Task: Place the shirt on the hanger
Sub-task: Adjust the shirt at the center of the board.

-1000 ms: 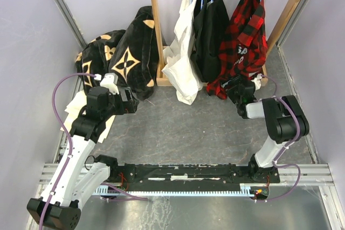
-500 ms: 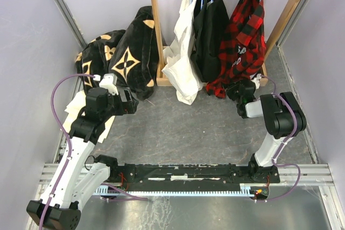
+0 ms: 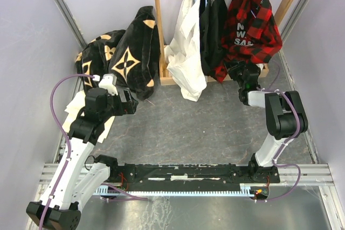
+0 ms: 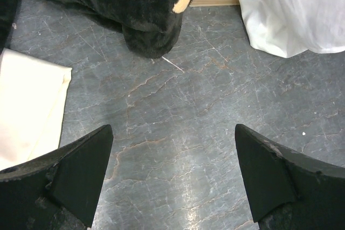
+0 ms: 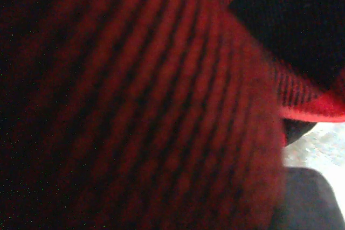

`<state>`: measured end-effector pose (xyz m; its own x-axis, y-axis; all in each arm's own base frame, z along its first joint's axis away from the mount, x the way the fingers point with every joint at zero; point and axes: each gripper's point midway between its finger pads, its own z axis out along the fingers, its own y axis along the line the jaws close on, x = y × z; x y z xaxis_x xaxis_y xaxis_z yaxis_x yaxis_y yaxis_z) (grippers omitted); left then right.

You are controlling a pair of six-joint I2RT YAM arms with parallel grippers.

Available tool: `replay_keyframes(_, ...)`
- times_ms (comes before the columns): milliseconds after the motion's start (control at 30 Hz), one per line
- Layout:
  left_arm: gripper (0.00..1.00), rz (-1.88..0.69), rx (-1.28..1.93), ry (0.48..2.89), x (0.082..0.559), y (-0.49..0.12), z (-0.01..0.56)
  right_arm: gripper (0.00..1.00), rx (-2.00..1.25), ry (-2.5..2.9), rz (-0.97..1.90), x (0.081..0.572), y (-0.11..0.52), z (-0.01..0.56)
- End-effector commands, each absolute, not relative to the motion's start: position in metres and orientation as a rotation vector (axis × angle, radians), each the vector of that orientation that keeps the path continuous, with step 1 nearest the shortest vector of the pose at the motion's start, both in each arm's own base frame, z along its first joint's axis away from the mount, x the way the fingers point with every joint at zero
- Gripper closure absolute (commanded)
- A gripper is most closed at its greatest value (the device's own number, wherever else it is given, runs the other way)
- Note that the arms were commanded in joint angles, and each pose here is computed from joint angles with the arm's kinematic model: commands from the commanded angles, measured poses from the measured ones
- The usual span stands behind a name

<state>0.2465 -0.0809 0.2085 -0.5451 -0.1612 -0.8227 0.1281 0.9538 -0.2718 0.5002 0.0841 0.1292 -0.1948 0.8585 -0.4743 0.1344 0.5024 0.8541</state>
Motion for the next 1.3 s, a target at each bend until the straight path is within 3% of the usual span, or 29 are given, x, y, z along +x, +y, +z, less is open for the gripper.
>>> replay_keyframes(0,0.00,-0.390,-0.050,2.041,0.251,-0.081,0.234,1.00,0.752,1.454,0.919,0.510,0.086,0.217)
replay_keyframes(767,0.00,-0.377,-0.054,2.055,0.253,-0.080,0.231,0.97,0.655,1.714,0.513,0.595,0.063,0.169)
replay_keyframes(1100,0.00,-0.377,-0.051,2.065,0.255,-0.081,0.227,0.92,0.635,1.837,0.389,0.575,0.054,0.108)
replay_keyframes(1267,0.00,-0.377,-0.050,2.070,0.256,-0.082,0.224,0.82,0.629,1.879,0.348,0.559,0.049,0.087)
